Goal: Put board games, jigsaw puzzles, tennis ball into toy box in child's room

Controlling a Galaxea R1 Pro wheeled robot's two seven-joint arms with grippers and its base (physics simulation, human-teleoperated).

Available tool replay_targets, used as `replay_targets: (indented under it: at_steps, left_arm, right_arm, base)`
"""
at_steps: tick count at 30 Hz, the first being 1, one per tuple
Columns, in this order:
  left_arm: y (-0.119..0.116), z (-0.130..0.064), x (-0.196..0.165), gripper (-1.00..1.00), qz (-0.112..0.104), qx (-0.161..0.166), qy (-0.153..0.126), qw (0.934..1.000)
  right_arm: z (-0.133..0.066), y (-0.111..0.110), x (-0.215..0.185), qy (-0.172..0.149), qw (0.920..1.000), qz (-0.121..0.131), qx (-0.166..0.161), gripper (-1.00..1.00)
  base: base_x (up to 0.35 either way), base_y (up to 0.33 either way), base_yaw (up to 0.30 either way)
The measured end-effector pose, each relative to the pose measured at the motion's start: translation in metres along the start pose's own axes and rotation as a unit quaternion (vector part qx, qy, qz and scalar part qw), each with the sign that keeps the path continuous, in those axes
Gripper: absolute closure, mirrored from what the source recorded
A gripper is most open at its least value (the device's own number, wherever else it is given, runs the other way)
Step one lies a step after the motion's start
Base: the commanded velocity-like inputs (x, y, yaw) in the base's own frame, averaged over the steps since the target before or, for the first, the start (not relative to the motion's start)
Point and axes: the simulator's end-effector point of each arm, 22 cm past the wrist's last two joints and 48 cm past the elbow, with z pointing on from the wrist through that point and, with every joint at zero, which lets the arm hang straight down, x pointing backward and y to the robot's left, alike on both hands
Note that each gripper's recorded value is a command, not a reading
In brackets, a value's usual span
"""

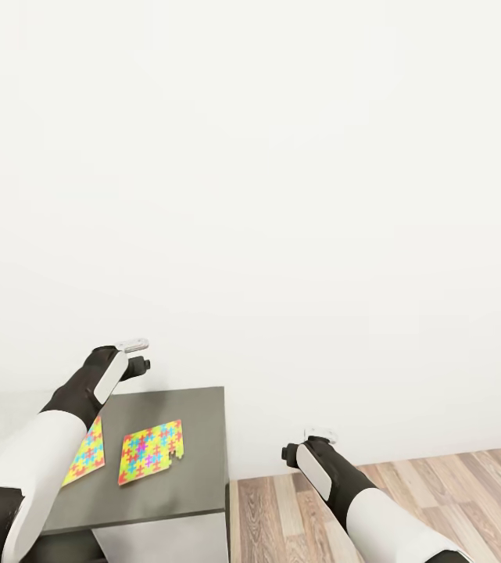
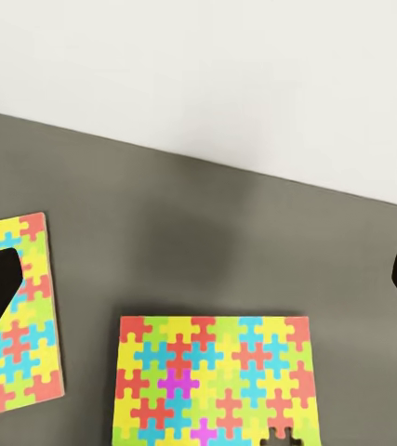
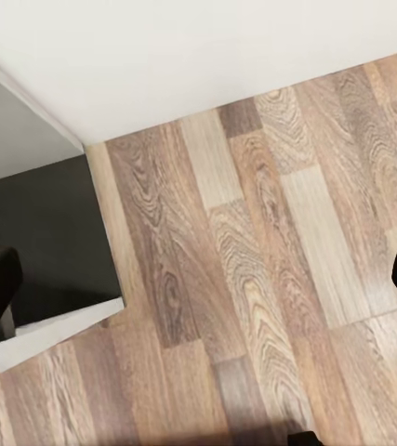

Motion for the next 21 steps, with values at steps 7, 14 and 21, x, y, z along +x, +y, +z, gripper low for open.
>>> replay_targets:
  at_steps: [7, 14, 21]
  left_arm:
    - [0.0, 0.0, 0.0, -1.0, 0.0, 0.0, 0.0, 1.0]
    - [-0.005, 0.0, 0.002, -1.0, 0.001, 0.003, 0.002, 1.0]
    - [-0.009, -0.001, 0.006, -1.0, 0.002, -0.008, 0.005, 1.0]
  right_arm:
    - [0.0, 0.0, 0.0, 0.0, 1.0, 0.0, 0.0, -1.0]
    - [0.0, -0.001, 0.001, 0.0, 1.0, 0.0, 0.001, -1.0]
    - [0.001, -0.002, 0.0, 0.001, 1.0, 0.0, 0.002, -1.0]
  base:
    - [0.008, 0.0, 0.0]
    - [0.0, 0.0, 0.0]
    - [0.0, 0.0, 0.0]
